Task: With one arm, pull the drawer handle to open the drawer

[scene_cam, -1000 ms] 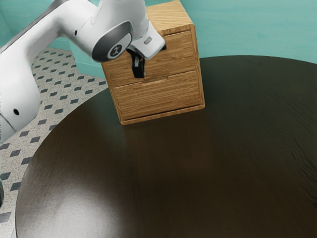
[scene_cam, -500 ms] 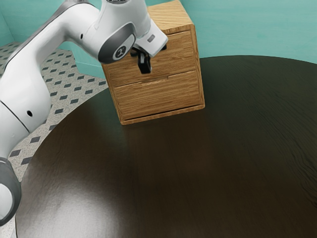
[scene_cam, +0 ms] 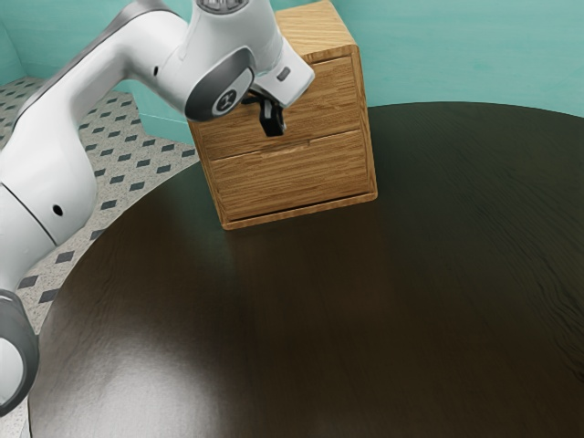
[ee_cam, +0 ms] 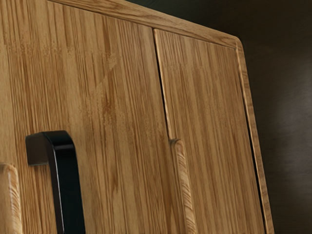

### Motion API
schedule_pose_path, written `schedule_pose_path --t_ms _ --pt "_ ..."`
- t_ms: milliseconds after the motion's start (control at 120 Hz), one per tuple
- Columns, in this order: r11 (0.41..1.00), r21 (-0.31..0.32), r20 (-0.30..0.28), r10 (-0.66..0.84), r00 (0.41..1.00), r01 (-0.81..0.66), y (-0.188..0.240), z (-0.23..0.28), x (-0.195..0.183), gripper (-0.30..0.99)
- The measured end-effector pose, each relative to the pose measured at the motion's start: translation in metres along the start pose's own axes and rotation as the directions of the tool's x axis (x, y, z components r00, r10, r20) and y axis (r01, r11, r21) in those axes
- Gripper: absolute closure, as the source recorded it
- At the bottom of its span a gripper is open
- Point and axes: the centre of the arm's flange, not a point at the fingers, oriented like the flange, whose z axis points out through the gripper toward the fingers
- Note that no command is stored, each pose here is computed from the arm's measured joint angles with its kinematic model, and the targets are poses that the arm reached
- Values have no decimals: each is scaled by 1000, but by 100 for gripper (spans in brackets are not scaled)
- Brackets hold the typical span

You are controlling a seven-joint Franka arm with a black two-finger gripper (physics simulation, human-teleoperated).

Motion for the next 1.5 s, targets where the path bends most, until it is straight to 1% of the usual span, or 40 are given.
schedule_pose_path --t_ms 117,183,317,417,500,683,800,1092,1258,1392,1500 --pt "1000 -24 1 10 1000 -10 10 10 7 0" --pt "1000 -26 0 2 1000 -2 11 15 8 0" --pt "998 -1 -12 -55 998 55 1 39 12 0" --pt "998 22 0 -63 998 63 -2 52 6 -1" --pt "997 38 2 -65 998 65 -4 55 3 0" --pt "994 81 -24 -75 997 77 -11 53 0 0" --pt "992 90 -31 -83 996 86 -14 54 -5 0" --pt "993 62 -30 -95 995 96 -7 78 -8 -2" --pt "994 43 -44 -100 994 102 -3 79 -4 0" --pt "993 14 -60 -113 992 114 0 80 -4 -2" --pt "993 2 -67 -115 991 115 2 76 -2 7"
